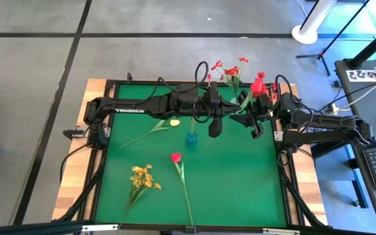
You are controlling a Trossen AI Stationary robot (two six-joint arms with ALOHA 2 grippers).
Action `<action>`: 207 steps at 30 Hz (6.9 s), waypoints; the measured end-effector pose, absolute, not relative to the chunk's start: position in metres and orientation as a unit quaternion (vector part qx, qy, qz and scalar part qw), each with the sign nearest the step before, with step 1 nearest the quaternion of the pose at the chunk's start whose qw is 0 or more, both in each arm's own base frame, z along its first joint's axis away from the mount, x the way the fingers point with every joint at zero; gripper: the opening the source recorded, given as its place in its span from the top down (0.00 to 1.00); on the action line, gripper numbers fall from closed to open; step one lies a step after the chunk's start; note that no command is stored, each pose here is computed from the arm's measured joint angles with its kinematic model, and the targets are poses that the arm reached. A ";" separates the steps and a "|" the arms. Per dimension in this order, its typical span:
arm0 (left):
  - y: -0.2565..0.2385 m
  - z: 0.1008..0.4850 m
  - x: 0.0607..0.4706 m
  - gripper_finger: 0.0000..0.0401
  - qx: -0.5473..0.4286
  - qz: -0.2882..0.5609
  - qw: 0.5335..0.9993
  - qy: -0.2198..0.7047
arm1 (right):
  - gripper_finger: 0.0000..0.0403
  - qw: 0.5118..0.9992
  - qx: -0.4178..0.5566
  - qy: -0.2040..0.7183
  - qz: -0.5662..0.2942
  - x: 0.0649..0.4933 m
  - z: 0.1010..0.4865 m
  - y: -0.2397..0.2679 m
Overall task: Sort flowers into vase by color
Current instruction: Put the red flower into the transparent vase, then put the yellow flower into the blue vase
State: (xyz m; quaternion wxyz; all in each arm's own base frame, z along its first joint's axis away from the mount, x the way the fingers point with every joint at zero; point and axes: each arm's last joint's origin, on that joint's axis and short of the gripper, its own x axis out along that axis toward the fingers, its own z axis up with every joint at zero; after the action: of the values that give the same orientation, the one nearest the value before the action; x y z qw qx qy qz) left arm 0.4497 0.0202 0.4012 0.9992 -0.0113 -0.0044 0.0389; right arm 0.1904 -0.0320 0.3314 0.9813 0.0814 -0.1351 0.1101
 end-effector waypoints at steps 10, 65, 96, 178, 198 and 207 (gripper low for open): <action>0.021 0.398 0.450 1.00 -0.006 0.067 0.998 0.012 | 0.97 0.984 0.090 -0.111 0.106 0.189 0.328 -0.032; -0.002 0.401 0.437 1.00 0.062 0.121 0.988 0.067 | 0.69 0.984 0.104 -0.078 0.126 0.185 0.324 -0.030; -0.002 0.399 0.436 1.00 0.027 0.125 0.989 0.074 | 0.97 0.986 0.094 -0.093 0.102 0.185 0.326 -0.031; -0.018 0.279 0.228 0.82 -0.070 0.275 0.955 0.084 | 0.76 0.871 -0.009 0.176 -0.459 0.180 0.297 -0.062; -0.005 0.259 0.220 0.82 -0.083 0.333 0.925 0.164 | 0.38 0.963 0.085 0.062 -0.248 0.136 0.355 -0.039; 0.017 0.218 0.212 0.81 -0.179 0.289 0.865 0.369 | 0.39 0.995 0.088 -0.010 -0.047 0.133 0.368 -0.027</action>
State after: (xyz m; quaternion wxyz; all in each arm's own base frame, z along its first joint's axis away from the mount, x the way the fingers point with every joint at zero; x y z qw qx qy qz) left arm 0.2125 0.0174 0.2177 0.8651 -0.1789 0.3686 0.2894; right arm 0.1332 -0.0270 0.3676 0.9949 0.0883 -0.0103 -0.0470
